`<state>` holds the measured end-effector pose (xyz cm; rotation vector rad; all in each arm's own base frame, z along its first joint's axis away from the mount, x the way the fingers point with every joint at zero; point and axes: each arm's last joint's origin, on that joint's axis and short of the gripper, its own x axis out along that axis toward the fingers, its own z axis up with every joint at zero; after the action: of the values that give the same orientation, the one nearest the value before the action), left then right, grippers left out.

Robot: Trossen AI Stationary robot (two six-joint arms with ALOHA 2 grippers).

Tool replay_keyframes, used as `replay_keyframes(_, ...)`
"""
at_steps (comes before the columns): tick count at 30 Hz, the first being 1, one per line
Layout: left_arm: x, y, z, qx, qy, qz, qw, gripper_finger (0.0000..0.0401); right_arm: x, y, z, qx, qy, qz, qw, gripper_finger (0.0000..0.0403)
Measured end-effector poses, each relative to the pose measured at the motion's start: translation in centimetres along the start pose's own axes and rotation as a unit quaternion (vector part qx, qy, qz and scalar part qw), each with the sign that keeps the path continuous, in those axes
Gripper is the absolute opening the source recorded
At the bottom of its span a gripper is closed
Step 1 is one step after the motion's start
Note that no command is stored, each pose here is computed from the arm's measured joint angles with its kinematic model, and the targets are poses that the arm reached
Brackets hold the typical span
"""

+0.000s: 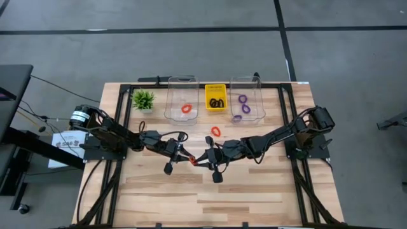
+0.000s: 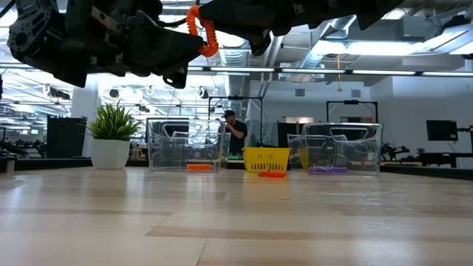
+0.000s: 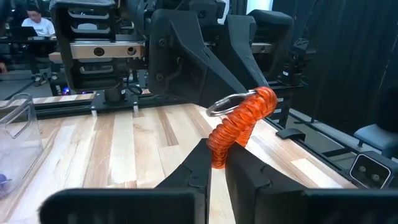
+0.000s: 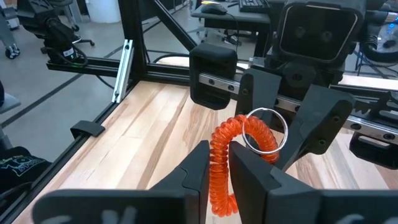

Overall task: Sort spring keychains
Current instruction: Put the right orange spring keychain into the left transparent bin

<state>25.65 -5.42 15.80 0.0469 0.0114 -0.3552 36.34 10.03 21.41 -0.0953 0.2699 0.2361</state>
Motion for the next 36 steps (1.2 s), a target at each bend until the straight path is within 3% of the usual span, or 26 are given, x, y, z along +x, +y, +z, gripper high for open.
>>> replay_keyframes(36, 0.0, 0.0, -0.05, -0.001, 0.002, 0.0, 1.0, 0.0037, -0.01, 0.02, -0.37, -0.001, 0.02, -0.004, 1.0, 0.0054)
